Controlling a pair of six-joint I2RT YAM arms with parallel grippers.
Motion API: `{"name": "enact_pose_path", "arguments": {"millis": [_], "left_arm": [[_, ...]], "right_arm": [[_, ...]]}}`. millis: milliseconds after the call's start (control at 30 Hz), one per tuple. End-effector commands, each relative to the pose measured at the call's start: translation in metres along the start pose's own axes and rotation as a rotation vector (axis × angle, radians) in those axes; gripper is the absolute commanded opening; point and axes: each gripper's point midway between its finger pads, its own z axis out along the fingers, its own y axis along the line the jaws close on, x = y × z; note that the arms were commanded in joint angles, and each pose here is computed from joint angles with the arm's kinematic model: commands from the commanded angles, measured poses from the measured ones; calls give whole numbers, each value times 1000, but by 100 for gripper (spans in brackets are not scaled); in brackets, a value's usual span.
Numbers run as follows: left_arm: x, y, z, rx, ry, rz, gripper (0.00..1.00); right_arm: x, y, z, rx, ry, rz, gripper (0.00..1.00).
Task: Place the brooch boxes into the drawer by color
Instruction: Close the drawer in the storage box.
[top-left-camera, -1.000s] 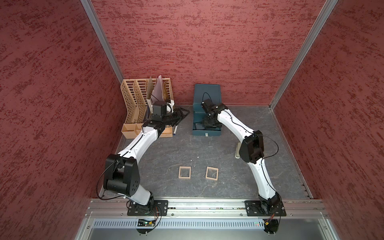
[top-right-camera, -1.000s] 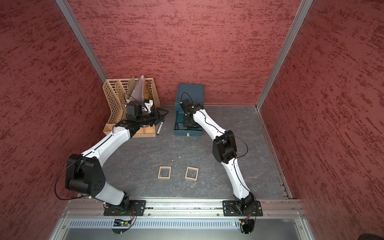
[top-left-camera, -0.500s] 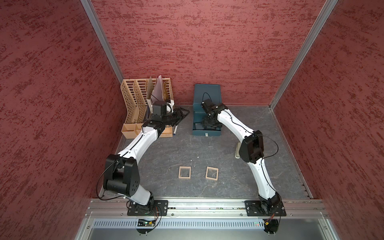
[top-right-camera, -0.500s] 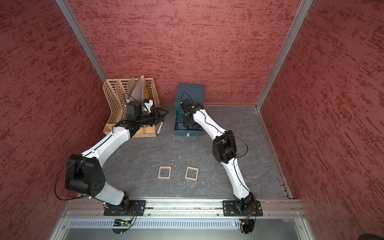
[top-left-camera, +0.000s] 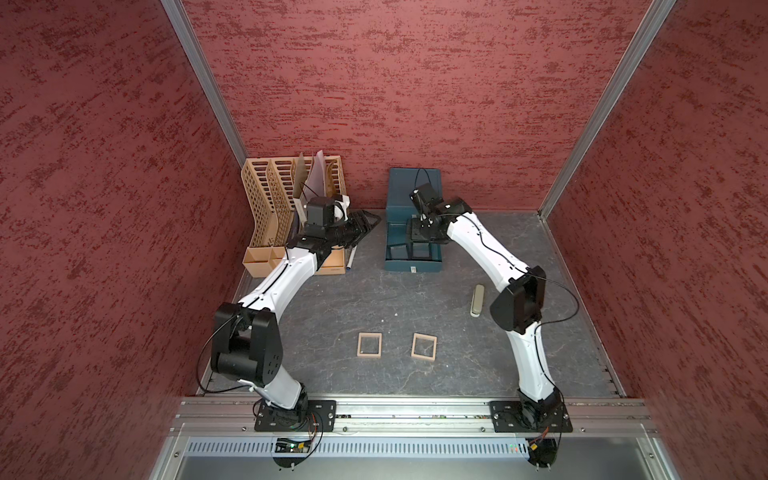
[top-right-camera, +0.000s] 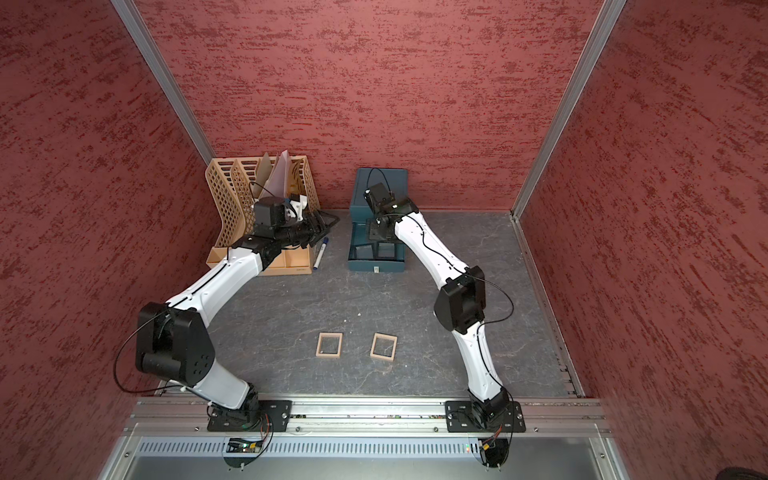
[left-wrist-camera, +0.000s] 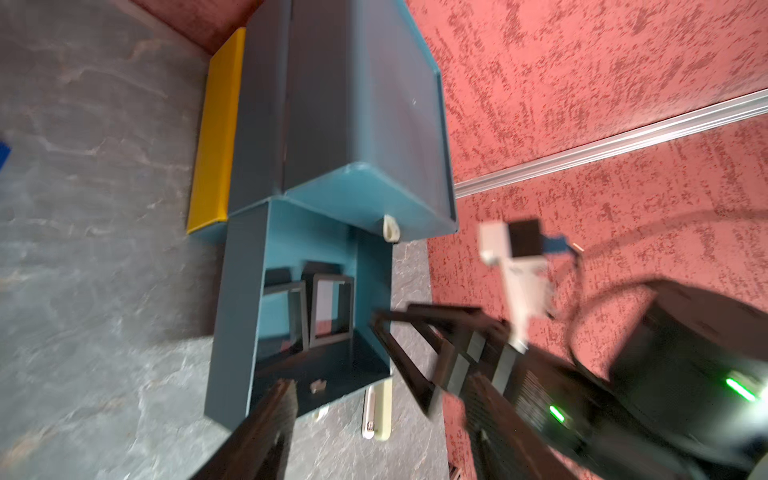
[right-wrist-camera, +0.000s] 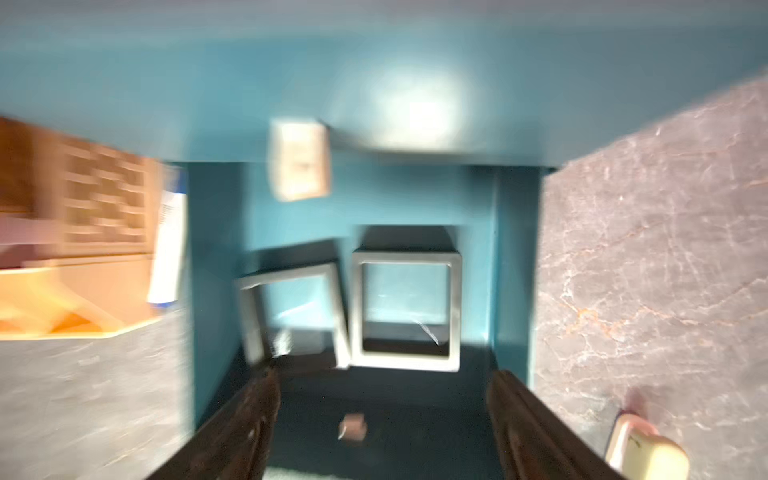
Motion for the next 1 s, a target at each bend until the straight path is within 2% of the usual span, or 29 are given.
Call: {"name": "enact_pose_path", "arguments": {"millis": [0, 100, 333, 500, 800, 967], "left_arm": [[-14, -4, 16, 37, 4, 37, 70], [-23, -4, 30, 62, 11, 38, 70], [-36, 5, 59, 77, 39, 52, 70], [-39, 11, 74, 107, 46, 49, 69], [-47, 25, 89, 100, 13, 38, 69], [-52, 30, 95, 79, -6, 45, 69]], "right_arm": [[-8, 18, -58, -211, -113, 95, 80], [13, 10, -79, -275, -124, 151, 74], [62, 3, -96, -444, -73, 304, 66], [79, 5, -115, -584, -88, 373, 64], [127, -4, -88, -684, 1, 493, 65], [146, -12, -76, -717, 5, 546, 65]]}}
